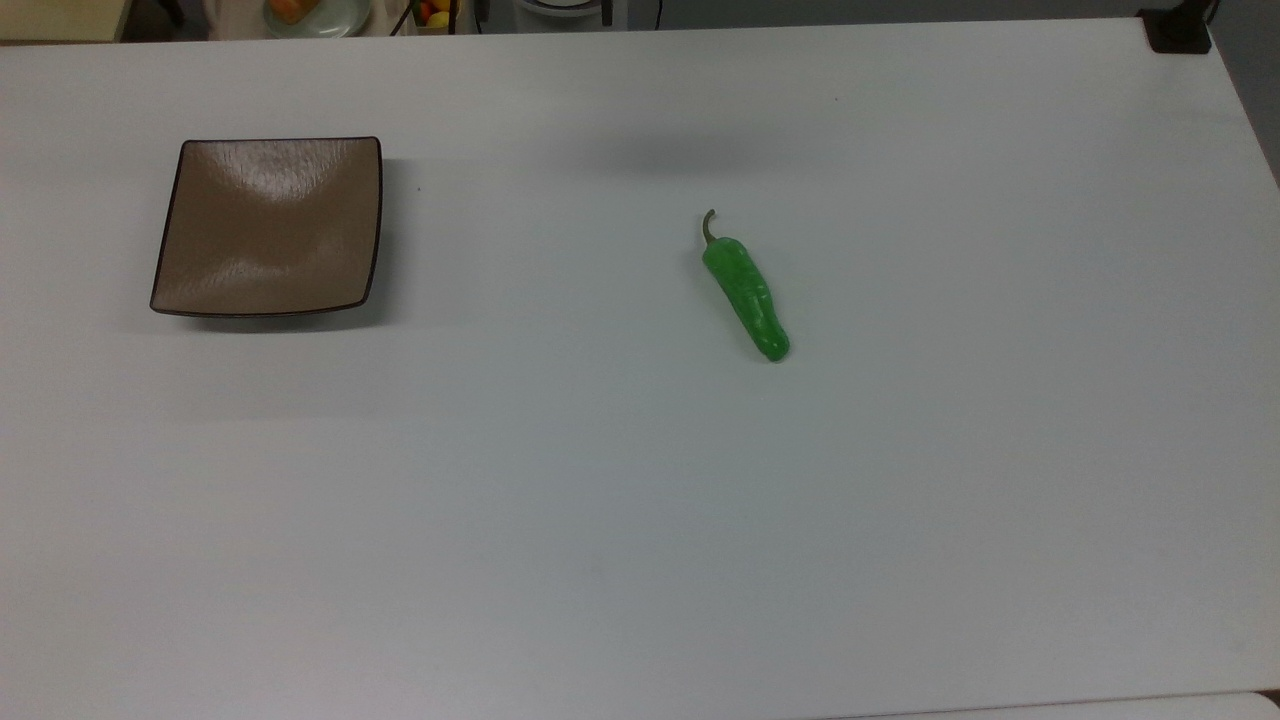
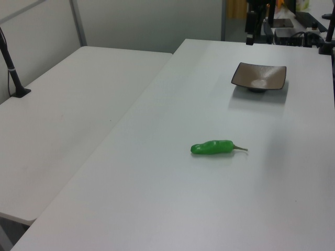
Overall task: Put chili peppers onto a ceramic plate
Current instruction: 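Move the open gripper over the green chili pepper, then lower the gripper onto the green chili pepper and close on it, then lift the grasped chili pepper up off the table, then carry the chili pepper over the brown square plate and lower it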
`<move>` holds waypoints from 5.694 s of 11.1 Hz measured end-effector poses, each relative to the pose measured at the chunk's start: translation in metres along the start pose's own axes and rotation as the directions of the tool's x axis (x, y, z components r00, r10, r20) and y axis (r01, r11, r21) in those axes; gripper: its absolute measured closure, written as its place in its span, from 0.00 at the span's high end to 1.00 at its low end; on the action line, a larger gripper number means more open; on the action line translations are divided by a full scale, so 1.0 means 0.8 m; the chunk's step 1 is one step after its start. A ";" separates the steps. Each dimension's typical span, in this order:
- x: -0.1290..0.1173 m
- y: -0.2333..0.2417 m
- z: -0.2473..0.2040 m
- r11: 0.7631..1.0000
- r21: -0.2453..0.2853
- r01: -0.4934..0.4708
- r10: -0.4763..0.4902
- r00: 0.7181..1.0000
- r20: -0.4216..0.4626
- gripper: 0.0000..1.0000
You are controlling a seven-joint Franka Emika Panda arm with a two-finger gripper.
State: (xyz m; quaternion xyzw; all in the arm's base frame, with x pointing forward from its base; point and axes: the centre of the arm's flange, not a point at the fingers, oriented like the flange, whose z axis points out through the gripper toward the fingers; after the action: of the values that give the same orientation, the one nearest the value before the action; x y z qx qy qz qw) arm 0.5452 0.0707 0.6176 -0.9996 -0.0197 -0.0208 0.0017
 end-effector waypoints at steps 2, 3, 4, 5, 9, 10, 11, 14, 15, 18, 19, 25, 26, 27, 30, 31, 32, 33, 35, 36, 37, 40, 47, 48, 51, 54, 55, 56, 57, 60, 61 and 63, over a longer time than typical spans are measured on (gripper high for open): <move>0.011 -0.002 0.019 1.000 -0.003 0.005 -0.005 1.000 0.013 1.00; 0.012 -0.005 0.018 1.000 -0.001 0.009 -0.009 1.000 0.004 1.00; 0.012 -0.008 0.018 1.000 -0.001 0.013 -0.013 1.000 0.002 1.00; 0.012 -0.008 0.019 1.000 -0.001 0.014 -0.014 1.000 0.002 1.00; 0.014 -0.010 0.022 1.000 -0.001 0.016 -0.016 1.000 0.007 1.00; 0.015 -0.017 0.025 1.000 0.000 0.031 -0.031 0.999 0.008 1.00; 0.016 -0.035 0.030 0.998 0.003 0.056 -0.056 0.998 0.011 1.00; 0.027 -0.109 0.067 0.988 0.013 0.153 -0.153 0.987 0.041 1.00; 0.033 -0.129 0.081 0.984 0.017 0.178 -0.178 0.983 0.051 1.00; 0.054 -0.170 0.112 0.979 0.032 0.204 -0.204 0.979 0.018 1.00; 0.059 -0.181 0.130 0.980 0.034 0.195 -0.196 0.980 0.025 1.00; 0.082 -0.219 0.236 0.977 0.048 0.210 -0.212 0.976 0.043 1.00; 0.080 -0.224 0.248 0.975 0.047 0.216 -0.219 0.974 0.059 1.00; 0.077 -0.230 0.263 0.973 0.045 0.225 -0.228 0.971 0.078 1.00; 0.071 -0.237 0.294 0.968 0.018 0.249 -0.250 0.962 0.114 1.00; 0.068 -0.238 0.306 0.968 0.016 0.252 -0.252 0.959 0.127 1.00; 0.066 -0.238 0.318 0.967 0.017 0.253 -0.253 0.959 0.127 1.00; 0.062 -0.237 0.334 0.967 0.019 0.253 -0.254 0.960 0.122 1.00; 0.058 -0.237 0.356 0.966 0.015 0.259 -0.259 0.960 0.106 1.00; 0.057 -0.237 0.366 0.964 0.011 0.265 -0.265 0.960 0.092 1.00; 0.056 -0.237 0.374 0.964 0.013 0.266 -0.266 0.961 0.076 1.00; 0.053 -0.236 0.386 0.961 0.005 0.276 -0.275 0.959 0.063 1.00; 0.051 -0.237 0.391 0.960 0.003 0.279 -0.279 0.958 0.068 0.41; 0.051 -0.237 0.391 0.960 0.003 0.280 -0.279 0.958 0.068 0.41; 0.052 -0.240 0.386 0.959 0.005 0.282 -0.282 0.958 0.061 0.40; 0.056 -0.235 0.332 0.961 0.001 0.275 -0.275 0.961 0.007 0.40; 0.054 -0.223 0.289 0.965 -0.007 0.264 -0.264 0.965 -0.003 0.40; 0.051 -0.209 0.259 0.967 -0.014 0.255 -0.255 0.967 -0.010 0.40; 0.050 -0.189 0.228 0.969 -0.021 0.247 -0.248 0.969 -0.023 0.40; 0.043 -0.130 0.155 0.974 -0.039 0.223 -0.224 0.974 -0.025 0.40; 0.042 -0.111 0.138 0.975 -0.040 0.220 -0.220 0.975 -0.004 0.40; 0.048 -0.064 0.112 0.976 -0.018 0.219 -0.219 0.976 -0.004 0.40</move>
State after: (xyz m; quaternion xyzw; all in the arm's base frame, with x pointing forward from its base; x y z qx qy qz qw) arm 0.5850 0.1241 0.5300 -0.9912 -0.1295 -0.0240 -0.0091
